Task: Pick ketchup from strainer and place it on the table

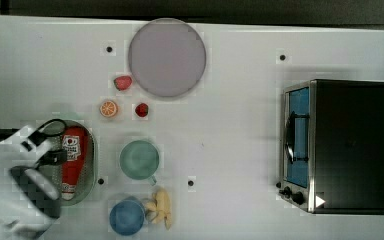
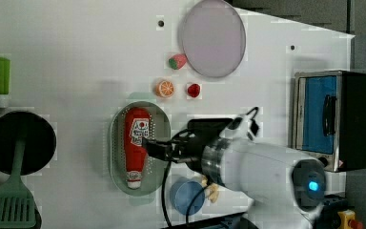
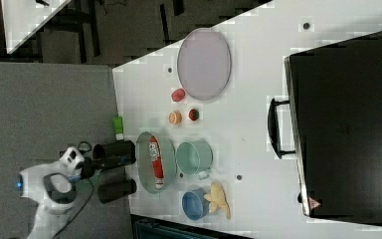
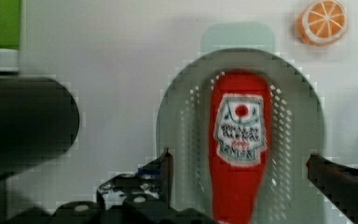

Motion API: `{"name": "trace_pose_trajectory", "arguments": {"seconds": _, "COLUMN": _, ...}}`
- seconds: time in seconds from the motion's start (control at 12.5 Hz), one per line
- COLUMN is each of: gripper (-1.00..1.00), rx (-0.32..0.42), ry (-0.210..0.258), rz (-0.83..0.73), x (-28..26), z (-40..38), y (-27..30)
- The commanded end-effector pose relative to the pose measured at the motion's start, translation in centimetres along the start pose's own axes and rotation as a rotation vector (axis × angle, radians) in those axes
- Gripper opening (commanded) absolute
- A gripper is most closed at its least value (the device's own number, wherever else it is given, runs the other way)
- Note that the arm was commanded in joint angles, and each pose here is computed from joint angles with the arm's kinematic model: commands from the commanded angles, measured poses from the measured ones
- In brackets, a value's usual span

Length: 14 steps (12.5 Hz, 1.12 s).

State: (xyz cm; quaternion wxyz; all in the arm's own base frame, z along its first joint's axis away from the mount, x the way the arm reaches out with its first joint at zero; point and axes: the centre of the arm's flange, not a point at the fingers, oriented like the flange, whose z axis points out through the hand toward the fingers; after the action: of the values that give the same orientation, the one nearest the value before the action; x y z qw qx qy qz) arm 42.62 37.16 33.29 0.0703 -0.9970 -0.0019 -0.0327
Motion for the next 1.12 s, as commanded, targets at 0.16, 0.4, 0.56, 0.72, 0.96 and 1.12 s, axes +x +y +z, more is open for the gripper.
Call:
{"name": "trace_pose_trajectory", "arguments": {"seconds": 0.16, "gripper": 1.00, "rx": 0.021, "ry": -0.062, "rz": 0.186, "x": -0.8, "z": 6.5, "y": 2.3}}
{"name": "trace_pose_trajectory", "arguments": {"seconds": 0.4, "gripper": 1.00, "rx": 0.026, "ry": -0.072, "rz": 0.140, "x": -0.9, "z": 9.9, "y": 2.3}}
{"name": "trace_pose_trajectory", "arguments": {"seconds": 0.56, "gripper": 1.00, "rx": 0.019, "ry": -0.062, "rz": 0.105, "x": -0.2, "z": 11.4, "y": 2.7}}
{"name": "trace_pose_trajectory", "arguments": {"seconds": 0.72, "gripper": 1.00, "rx": 0.011, "ry": -0.059, "rz": 0.073, "x": 0.5, "z": 12.8, "y": 2.8}}
{"name": "trace_pose_trajectory", "arguments": {"seconds": 0.96, "gripper": 1.00, "rx": 0.011, "ry": -0.083, "rz": 0.095, "x": 0.7, "z": 14.9, "y": 2.5}}
{"name": "trace_pose_trajectory", "arguments": {"seconds": 1.12, "gripper": 1.00, "rx": 0.004, "ry": -0.099, "rz": 0.122, "x": 0.5, "z": 16.2, "y": 2.1}}
